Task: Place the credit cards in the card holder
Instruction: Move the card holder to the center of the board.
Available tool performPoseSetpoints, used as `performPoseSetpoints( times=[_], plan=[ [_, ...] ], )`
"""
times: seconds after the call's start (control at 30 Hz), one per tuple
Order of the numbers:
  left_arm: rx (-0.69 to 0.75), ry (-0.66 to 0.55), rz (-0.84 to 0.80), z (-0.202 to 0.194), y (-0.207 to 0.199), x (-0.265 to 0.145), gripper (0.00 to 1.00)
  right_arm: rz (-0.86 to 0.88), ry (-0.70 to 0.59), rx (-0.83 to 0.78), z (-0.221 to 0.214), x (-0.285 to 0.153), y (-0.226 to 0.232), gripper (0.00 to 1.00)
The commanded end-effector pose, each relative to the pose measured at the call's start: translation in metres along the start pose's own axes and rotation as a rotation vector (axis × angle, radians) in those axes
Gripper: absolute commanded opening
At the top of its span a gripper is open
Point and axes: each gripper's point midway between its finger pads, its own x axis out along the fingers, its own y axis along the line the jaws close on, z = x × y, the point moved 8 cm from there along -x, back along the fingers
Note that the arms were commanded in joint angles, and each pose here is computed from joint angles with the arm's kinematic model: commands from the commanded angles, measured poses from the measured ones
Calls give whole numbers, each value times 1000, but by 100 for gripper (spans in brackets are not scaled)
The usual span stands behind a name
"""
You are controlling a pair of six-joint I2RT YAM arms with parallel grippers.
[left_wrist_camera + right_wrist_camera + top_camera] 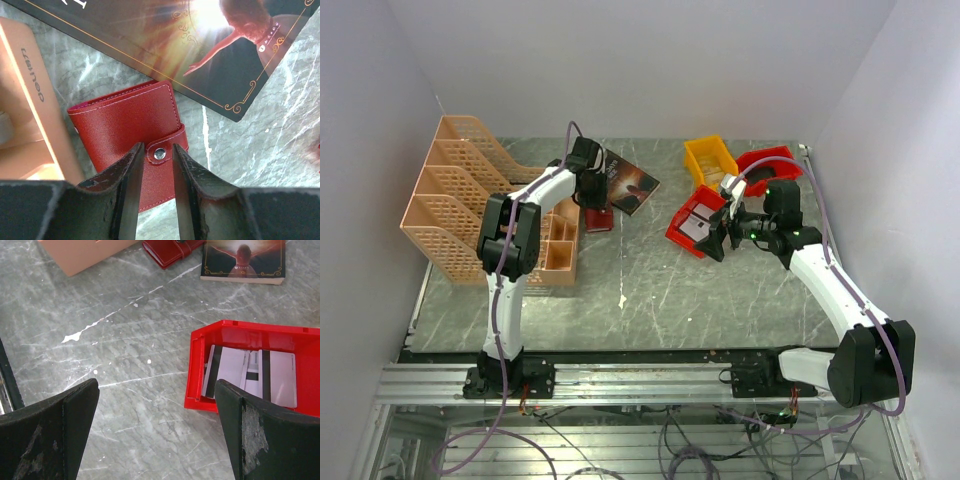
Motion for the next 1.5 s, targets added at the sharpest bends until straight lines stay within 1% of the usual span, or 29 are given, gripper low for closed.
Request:
performPoseSetpoints(
  times=[0.0,0.13,0.2,0.37,0.43,0.47,0.7,0.83,0.93,1.0,1.03,1.1,1.13,1.2,1.23,1.27,1.33,1.4,1.47],
  plan=[
    [-21,20,-31,-3,-1,2,39,-20,-10,-25,1,-2,-2,100],
    [-14,37,-19,-12,-4,3,36,-24,-9,-27,1,-2,-3,100],
    [-12,48,-16,-17,-5,6,33,-25,-12,-28,2,-3,-3,100],
    [-10,48,-49,-25,-19,5,17,-19,-15,-30,2,-3,-2,100],
    [-7,38,-79,-29,-29,1,8,-18,-17,-31,2,-3,-2,100],
    [-8,32,-96,-31,-34,-2,7,-18,-16,-30,2,-3,-1,100],
    [-3,-12,-243,-66,-77,-33,7,-4,-8,-33,-1,-2,-1,100],
    [-24,-40,-328,-99,-113,-49,7,38,-12,-31,-4,2,2,100],
    [-60,-61,-365,-128,-131,-55,7,71,-16,-40,-7,4,5,100],
    [-82,-97,-372,-139,-143,-58,7,123,-20,-57,-13,7,10,99],
    [-87,-116,-391,-144,-152,-59,7,156,-16,-67,-20,10,13,97],
    [-90,-124,-405,-155,-167,-59,7,227,-14,-130,-28,15,22,93],
    [-85,-129,-406,-160,-174,-59,7,261,-17,-181,-32,17,27,92],
    [-82,-149,-405,-167,-184,-62,10,305,-15,-272,-38,18,34,92],
    [-83,-164,-402,-169,-188,-64,16,317,-15,-311,-41,18,37,92],
    [-85,-184,-397,-170,-190,-69,25,328,-15,-344,-43,18,38,92],
    [-88,-226,-393,-173,-192,-79,35,354,-10,-386,-48,18,42,91],
    [-97,-271,-387,-175,-187,-91,41,382,-9,-434,-53,18,44,88],
    [-95,-304,-384,-176,-182,-104,44,390,6,-434,-57,21,44,86]
  ],
)
